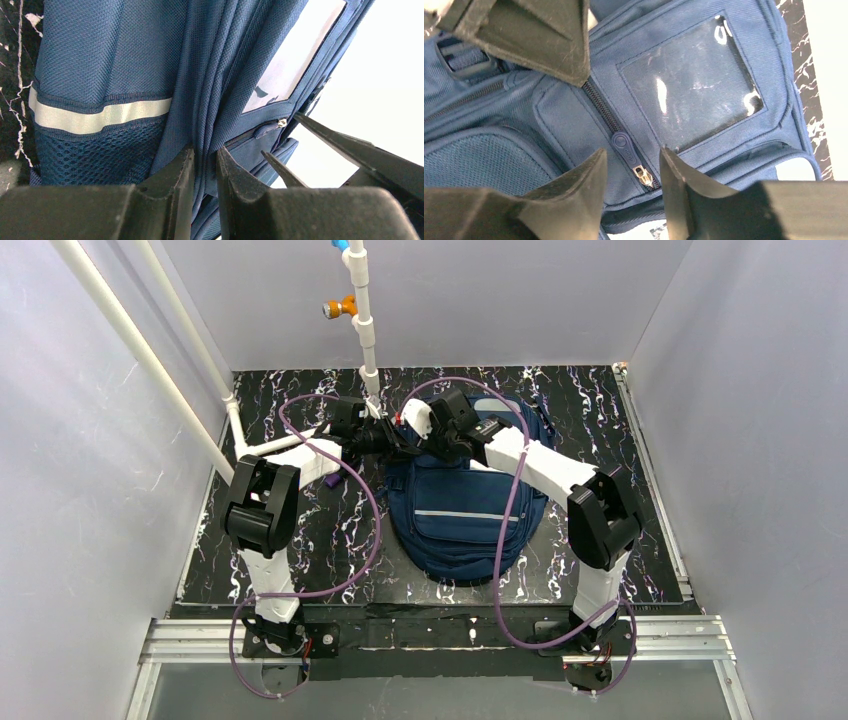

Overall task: Pack the student bag
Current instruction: Unzip the student bag at the center of the board.

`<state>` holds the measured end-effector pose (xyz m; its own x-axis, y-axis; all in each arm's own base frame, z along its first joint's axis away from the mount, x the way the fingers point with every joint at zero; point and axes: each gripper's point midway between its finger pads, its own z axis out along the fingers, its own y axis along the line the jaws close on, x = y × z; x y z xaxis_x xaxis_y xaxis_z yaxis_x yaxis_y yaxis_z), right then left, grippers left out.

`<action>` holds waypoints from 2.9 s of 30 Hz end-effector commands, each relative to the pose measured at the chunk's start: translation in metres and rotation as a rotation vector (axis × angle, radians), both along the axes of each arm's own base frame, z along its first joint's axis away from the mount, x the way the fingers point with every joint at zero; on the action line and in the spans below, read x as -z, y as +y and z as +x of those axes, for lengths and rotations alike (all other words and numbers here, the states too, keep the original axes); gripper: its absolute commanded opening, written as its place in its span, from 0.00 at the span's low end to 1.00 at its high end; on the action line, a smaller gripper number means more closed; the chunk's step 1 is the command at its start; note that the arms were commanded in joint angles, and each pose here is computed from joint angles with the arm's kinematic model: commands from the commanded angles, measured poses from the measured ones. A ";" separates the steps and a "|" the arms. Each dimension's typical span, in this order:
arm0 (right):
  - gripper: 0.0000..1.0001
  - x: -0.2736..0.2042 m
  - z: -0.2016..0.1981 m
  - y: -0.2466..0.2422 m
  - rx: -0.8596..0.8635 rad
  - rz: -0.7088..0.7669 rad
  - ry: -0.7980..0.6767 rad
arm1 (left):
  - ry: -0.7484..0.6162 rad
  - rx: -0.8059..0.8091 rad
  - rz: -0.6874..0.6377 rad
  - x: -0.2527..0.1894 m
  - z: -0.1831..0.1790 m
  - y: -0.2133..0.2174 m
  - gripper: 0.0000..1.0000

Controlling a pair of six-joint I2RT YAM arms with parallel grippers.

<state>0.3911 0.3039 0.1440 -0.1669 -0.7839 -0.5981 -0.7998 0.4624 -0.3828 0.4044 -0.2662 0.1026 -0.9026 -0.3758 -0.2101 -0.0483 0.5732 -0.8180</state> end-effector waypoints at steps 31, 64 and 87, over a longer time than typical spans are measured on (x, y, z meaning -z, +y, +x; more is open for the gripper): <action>0.01 0.005 -0.027 0.047 -0.347 0.127 -0.018 | 0.015 0.086 -0.061 -0.009 -0.011 -0.018 0.00; 0.26 -0.006 -0.033 -0.037 0.630 0.904 0.400 | -1.067 0.704 0.427 -0.076 -0.011 -0.026 0.50; 0.15 0.036 -0.045 -0.063 0.727 0.845 0.447 | -1.052 0.868 0.964 0.015 0.025 -0.024 0.31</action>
